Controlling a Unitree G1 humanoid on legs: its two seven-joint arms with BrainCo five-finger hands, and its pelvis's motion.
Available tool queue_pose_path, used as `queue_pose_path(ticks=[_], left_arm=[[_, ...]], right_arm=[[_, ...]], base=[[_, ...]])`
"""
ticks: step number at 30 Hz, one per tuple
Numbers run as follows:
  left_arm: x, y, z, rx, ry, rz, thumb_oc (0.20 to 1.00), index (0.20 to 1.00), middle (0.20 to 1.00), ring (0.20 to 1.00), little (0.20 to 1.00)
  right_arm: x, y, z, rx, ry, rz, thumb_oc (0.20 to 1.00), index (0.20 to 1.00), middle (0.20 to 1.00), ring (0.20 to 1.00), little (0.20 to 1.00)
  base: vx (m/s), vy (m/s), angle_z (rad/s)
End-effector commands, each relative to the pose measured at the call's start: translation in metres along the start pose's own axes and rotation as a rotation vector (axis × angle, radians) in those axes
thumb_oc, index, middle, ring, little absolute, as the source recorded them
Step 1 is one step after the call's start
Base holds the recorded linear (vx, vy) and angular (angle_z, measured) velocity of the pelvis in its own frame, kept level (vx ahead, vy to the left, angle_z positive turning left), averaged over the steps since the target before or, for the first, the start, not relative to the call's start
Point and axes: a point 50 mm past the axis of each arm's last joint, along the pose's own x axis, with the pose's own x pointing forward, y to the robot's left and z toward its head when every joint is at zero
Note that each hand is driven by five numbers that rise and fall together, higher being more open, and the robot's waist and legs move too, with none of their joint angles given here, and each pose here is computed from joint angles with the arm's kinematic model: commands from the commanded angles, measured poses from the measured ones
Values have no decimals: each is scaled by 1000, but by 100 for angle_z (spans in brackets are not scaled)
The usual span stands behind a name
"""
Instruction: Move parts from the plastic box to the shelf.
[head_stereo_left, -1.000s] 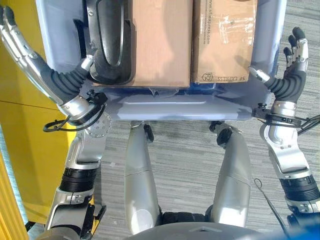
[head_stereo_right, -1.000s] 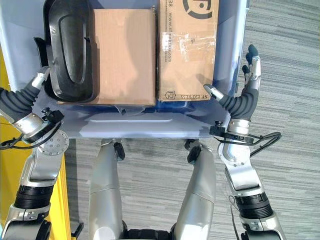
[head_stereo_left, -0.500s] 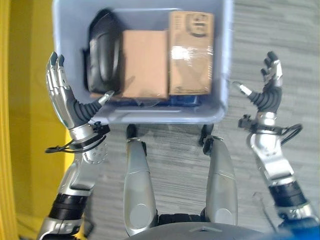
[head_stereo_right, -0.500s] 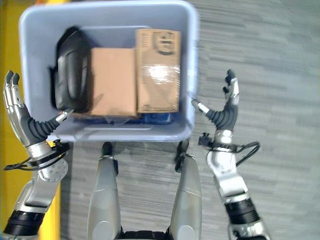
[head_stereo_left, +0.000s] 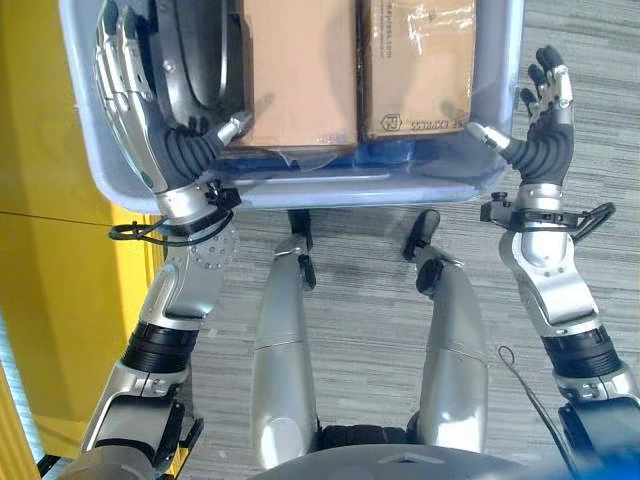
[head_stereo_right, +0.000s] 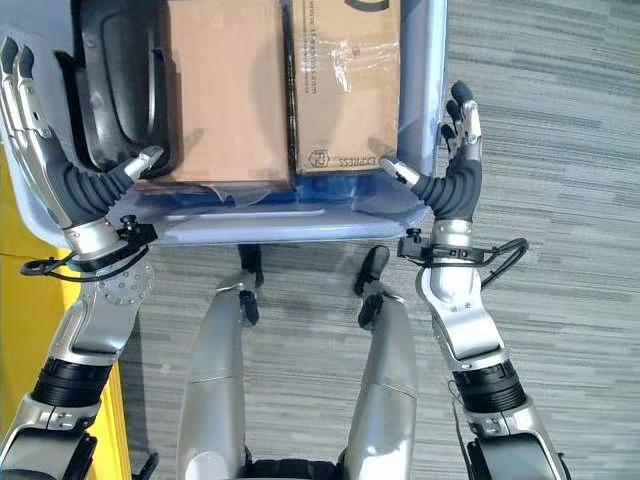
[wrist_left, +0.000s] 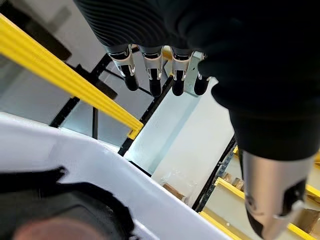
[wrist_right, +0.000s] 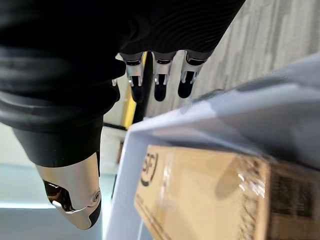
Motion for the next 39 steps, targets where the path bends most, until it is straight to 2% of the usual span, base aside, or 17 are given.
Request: queue_pose_path(ticks=[1,8,11,12,15,23,28,31,34,39], left_arm=[[10,10,6,-26,-22,74,1000,1000,1000,1000,1000],[5,6,-1,-102,71,-6,1000,1000,1000,1000,1000],[12,6,-9,-127,140,19,1000,1000,1000,1000,1000],[14,1,-18,-206,273,1,1000,1000,1000,1000,1000],[11,-3,-26,-201,347,-14,1000,1000,1000,1000,1000],[6,3,-62,-46,537,103,1000,1000,1000,1000,1000],[6,2,-78,25,607,90,1000,1000,1000,1000,1000],[8,8,-93,106,679,172,1000,1000,1000,1000,1000],[8,12,-101,143,705,219,1000,1000,1000,1000,1000],[14,8,-104,187,686,174,1000,1000,1000,1000,1000]], right_arm=[[3,-11,18,5,-91,-36,1000,1000,1000,1000,1000],[2,-13,20,-16,-96,-14,1000,1000,1000,1000,1000],[4,-15,20,-27,-90,-5,1000,1000,1000,1000,1000],[5,-15,19,-27,-79,0,1000,1000,1000,1000,1000],[5,-13,19,-27,-81,6,1000,1000,1000,1000,1000],[9,-13,17,-48,-73,27,1000,1000,1000,1000,1000],[10,-11,15,-61,-67,50,1000,1000,1000,1000,1000],[13,-10,15,-75,-62,61,1000,1000,1000,1000,1000],[14,-9,15,-78,-59,66,1000,1000,1000,1000,1000],[15,-5,14,-73,-58,88,1000,1000,1000,1000,1000]], base=[[8,20,-9],[-4,9,-1],[16,47,4],[2,49,1],[1,15,0],[15,38,0],[15,45,-1],[11,52,-2],[0,0,0],[0,0,0]])
